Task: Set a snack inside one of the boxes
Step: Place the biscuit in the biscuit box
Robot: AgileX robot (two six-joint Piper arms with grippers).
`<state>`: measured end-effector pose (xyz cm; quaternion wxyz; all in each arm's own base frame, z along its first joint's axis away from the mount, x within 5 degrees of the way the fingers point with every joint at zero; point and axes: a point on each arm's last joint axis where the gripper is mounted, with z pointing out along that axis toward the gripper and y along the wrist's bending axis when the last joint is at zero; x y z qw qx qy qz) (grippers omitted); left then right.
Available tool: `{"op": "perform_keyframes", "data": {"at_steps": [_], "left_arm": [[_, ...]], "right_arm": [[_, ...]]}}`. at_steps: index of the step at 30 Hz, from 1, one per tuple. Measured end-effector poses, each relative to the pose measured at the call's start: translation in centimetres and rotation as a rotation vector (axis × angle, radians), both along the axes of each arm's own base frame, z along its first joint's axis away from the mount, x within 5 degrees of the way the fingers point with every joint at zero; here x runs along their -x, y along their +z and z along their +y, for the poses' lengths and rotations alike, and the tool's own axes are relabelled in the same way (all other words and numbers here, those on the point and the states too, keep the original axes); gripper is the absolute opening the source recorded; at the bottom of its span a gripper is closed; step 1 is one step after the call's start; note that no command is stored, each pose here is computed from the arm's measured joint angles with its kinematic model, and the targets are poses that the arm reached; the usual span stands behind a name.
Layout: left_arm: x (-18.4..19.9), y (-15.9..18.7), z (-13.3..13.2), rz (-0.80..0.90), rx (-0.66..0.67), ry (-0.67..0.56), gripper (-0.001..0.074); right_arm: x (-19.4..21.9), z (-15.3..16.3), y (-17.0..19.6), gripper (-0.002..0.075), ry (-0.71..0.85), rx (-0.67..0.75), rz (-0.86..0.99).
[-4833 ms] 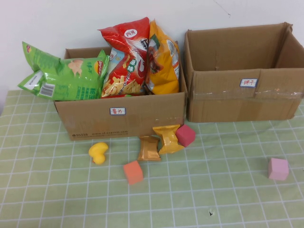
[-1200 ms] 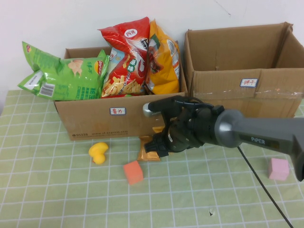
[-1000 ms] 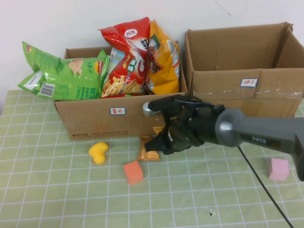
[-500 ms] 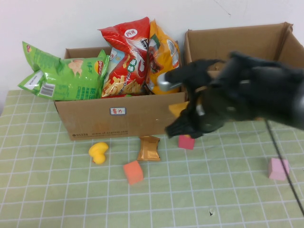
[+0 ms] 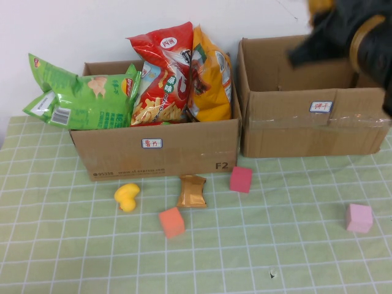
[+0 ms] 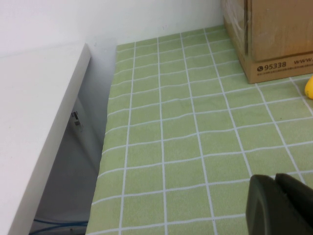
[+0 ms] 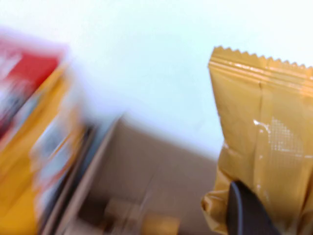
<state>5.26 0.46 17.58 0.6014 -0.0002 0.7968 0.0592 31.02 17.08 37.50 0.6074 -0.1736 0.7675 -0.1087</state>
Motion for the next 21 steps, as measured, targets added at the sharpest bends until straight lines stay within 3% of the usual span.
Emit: {"op": "perform_keyframes", "data": {"at_steps": [6, 11, 16, 18, 21], "left_arm": [[0.0, 0.0, 0.0, 0.000, 0.000, 0.000, -0.0003], [0.0, 0.0, 0.0, 0.000, 0.000, 0.000, -0.0003], [0.0, 0.0, 0.0, 0.000, 0.000, 0.000, -0.0002], [0.0, 0.0, 0.0, 0.000, 0.000, 0.000, -0.0003], [0.0, 0.0, 0.0, 0.000, 0.000, 0.000, -0.0002]], "right_arm": [[-5.6, -2.3, -0.2, 0.0187, -0.057, -0.227, -0.072], [-10.0, -3.7, -3.3, 0.0187, -0.048, -0.412, 0.002], [-13.0, -4.3, -6.6, 0.0197, -0.037, -0.477, 0.075], [-13.6, -4.4, -7.8, 0.0238, -0.046, -0.481, 0.100], [-14.0, -4.4, -8.7, 0.0379, -0.055, -0.488, 0.116]]}}
